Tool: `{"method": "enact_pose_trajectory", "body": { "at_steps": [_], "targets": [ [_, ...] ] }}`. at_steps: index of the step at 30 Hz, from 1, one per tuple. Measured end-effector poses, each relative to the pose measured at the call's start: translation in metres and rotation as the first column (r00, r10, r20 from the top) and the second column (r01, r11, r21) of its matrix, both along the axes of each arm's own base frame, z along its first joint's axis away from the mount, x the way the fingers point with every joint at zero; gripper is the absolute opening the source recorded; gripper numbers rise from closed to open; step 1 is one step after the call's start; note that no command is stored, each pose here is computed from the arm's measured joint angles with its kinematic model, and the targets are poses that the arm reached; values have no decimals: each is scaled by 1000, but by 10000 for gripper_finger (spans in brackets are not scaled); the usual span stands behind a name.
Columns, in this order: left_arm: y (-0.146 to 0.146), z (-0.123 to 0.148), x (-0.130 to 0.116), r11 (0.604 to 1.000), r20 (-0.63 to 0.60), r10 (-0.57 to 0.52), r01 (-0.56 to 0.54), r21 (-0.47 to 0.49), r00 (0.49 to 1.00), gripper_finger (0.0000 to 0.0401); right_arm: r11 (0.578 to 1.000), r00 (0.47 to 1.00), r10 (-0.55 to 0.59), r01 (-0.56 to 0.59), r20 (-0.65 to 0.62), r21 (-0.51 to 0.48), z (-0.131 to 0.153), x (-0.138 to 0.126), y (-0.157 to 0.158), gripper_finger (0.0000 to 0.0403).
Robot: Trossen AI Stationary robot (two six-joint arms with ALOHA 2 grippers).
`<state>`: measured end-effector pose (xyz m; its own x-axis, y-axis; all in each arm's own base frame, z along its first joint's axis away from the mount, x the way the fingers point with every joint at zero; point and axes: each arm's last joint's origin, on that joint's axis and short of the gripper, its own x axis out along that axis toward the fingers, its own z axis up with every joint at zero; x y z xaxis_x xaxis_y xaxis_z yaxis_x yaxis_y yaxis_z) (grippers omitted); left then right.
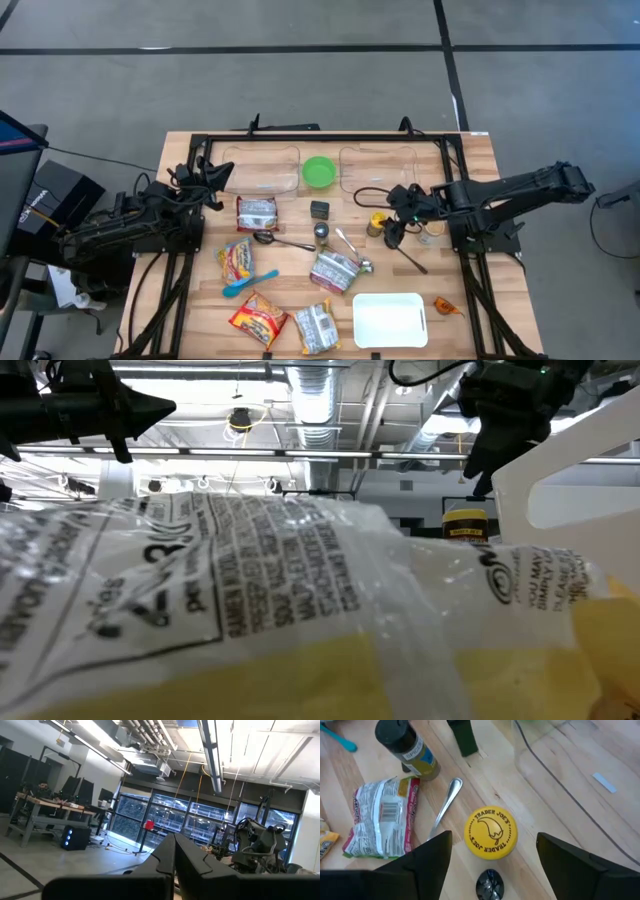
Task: Pick & Place Food Item
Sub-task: Put the brown spice bottle in the right transparent bin
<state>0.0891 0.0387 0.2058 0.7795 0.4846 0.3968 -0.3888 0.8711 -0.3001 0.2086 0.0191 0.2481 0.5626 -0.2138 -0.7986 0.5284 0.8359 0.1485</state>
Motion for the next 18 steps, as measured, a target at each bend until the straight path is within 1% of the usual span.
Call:
{"method": "enact_pose_trajectory", "body": {
  "at_steps": [4,12,18],
  "targets": [
    [0,0,0,1000,0,0,0,0,1000,0,1000,1000,6,-6,-16,-4,-4,4,2,283],
    [0,0,0,1000,-3,0,0,-1,1000,0,998,992,30,-35,-126,-45,-32,24,12,283],
    [0,0,0,1000,-3,0,0,-1,1000,0,998,983,13,-23,-181,-53,-45,31,10,283]
  ]
}}
